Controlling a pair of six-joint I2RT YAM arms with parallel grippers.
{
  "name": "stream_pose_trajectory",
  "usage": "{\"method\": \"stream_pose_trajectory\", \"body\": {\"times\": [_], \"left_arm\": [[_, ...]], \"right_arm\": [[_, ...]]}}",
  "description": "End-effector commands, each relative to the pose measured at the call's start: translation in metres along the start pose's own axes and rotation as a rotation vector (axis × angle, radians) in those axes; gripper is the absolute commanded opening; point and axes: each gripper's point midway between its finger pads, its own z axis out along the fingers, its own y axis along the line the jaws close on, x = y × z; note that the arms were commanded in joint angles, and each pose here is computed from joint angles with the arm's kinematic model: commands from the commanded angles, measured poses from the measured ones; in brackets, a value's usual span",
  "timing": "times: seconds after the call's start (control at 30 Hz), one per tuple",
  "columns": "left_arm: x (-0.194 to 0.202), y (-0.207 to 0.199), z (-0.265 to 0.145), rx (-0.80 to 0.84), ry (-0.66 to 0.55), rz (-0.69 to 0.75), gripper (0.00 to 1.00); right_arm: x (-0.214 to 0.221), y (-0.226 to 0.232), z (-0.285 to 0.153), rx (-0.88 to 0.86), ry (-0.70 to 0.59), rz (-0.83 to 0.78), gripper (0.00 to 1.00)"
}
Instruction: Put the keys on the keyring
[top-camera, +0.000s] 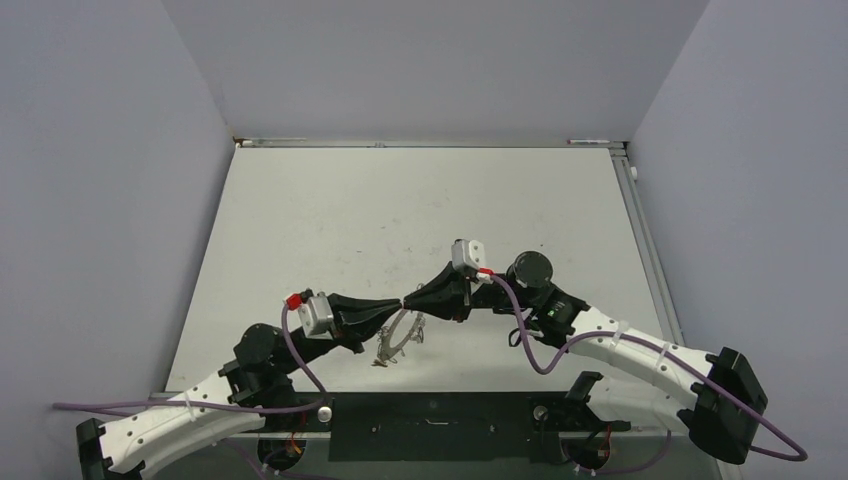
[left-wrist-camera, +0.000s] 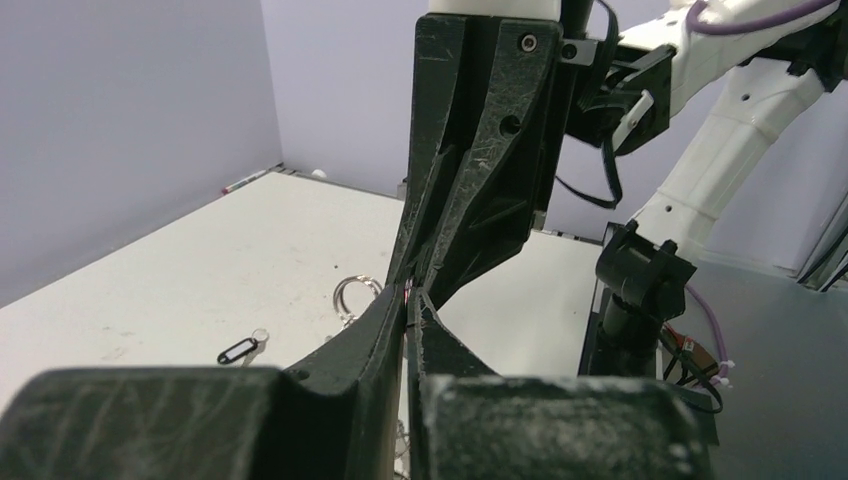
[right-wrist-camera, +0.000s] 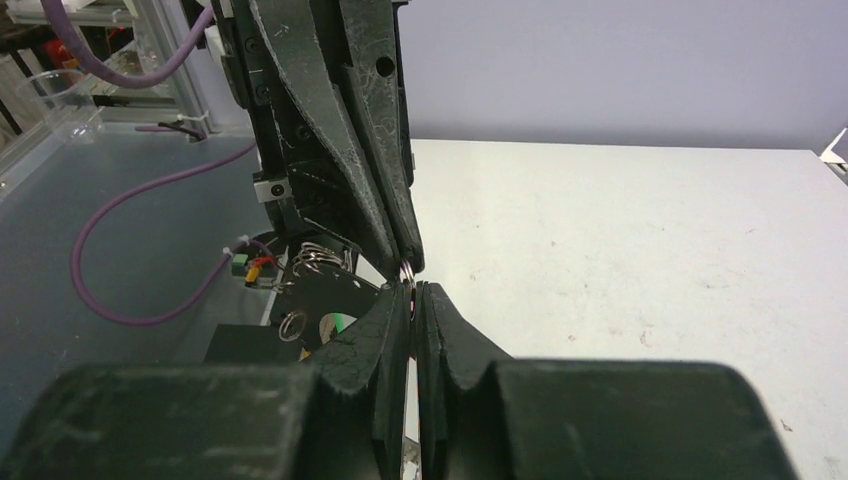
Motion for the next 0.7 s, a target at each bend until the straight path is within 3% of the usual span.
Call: {"method": "stream_pose_trajectory", "body": {"times": [0.0,0.1,0.13,0.33,0.67], "left_arm": [[-0.040,0.004,0.001,-0.045,-0.047,0.000,0.07],[-0.042,0.007,-0.002,-0.066,0.005,-0.001,0.39],[-0.042,0.006,-0.003,-0.067,0.024,-0.001,0.45],[-0.042,0.020,-0.014,-0.147,0.148,0.047,0.53],[-0.006,0.034,0.013,-0.170,0.238,0.140,0.70]], "right_arm": [[-0.039,-0.003,0.000,0.018,-0.028,-0.141,0.05],[-0.034,-0.010,-0.001,0.051,0.074,-0.171,0.05],[-0.034,-0.014,-0.002,0.072,0.108,-0.179,0.05],[-0.031,-0.036,-0.010,0.213,0.270,-0.146,0.05],[-0.033,-0.026,-0.004,0.239,0.336,-0.054,0.05]]}}
